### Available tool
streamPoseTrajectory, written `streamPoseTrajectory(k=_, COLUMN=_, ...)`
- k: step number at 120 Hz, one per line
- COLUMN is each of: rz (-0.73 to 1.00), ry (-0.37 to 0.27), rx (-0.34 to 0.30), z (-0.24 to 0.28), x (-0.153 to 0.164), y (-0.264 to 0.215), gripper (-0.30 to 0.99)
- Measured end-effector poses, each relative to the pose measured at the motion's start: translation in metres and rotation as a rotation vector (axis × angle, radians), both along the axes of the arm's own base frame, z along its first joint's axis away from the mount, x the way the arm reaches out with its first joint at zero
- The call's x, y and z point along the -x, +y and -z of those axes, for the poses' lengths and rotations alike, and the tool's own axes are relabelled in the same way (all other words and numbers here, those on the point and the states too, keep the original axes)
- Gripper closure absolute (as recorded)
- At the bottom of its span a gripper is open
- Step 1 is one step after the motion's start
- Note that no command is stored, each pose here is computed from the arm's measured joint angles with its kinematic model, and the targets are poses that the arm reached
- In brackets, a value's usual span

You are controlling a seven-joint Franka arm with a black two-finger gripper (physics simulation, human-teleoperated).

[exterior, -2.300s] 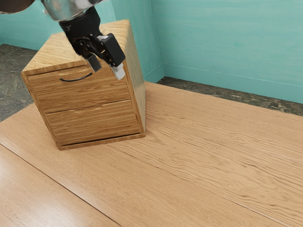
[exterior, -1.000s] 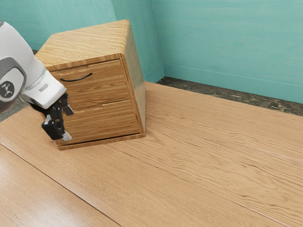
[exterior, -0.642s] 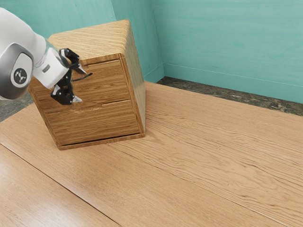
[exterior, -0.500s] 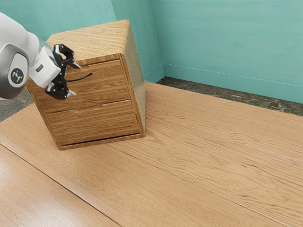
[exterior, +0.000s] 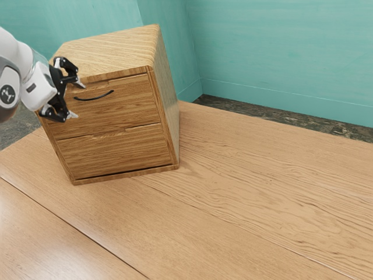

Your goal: Pull the drawer handle with one arm to open the drawer

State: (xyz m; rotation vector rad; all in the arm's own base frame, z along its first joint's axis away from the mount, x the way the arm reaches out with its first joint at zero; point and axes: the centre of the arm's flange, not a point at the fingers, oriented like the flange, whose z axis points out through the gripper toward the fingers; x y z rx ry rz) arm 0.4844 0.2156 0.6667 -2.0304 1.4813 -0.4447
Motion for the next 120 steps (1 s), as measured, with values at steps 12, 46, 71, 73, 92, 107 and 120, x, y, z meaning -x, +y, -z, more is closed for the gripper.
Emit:
streamPoseTrajectory(k=12, rz=0.011, ry=0.019, rx=0.001, z=0.009, x=-0.005, y=0.004, gripper=0.17)
streamPoseTrajectory(k=46, rz=0.039, ry=0.064, rx=0.009, z=0.035, x=-0.018, y=0.013, gripper=0.11)
streamPoseTrajectory(k=71, rz=0.057, ry=0.069, rx=0.005, z=0.037, x=-0.020, y=0.010, gripper=0.18)
streamPoseTrajectory(k=73, rz=0.059, ry=0.070, rx=0.004, z=0.037, x=-0.020, y=0.009, gripper=0.20)
streamPoseTrajectory(k=92, rz=0.072, ry=0.072, rx=-0.006, z=0.035, x=-0.018, y=0.004, gripper=0.26)
streamPoseTrajectory(k=107, rz=0.079, ry=0.078, rx=-0.013, z=0.034, x=-0.012, y=-0.001, gripper=0.27)
streamPoseTrajectory(k=120, rz=0.085, ry=0.087, rx=-0.014, z=0.035, x=-0.006, y=-0.006, gripper=0.27)
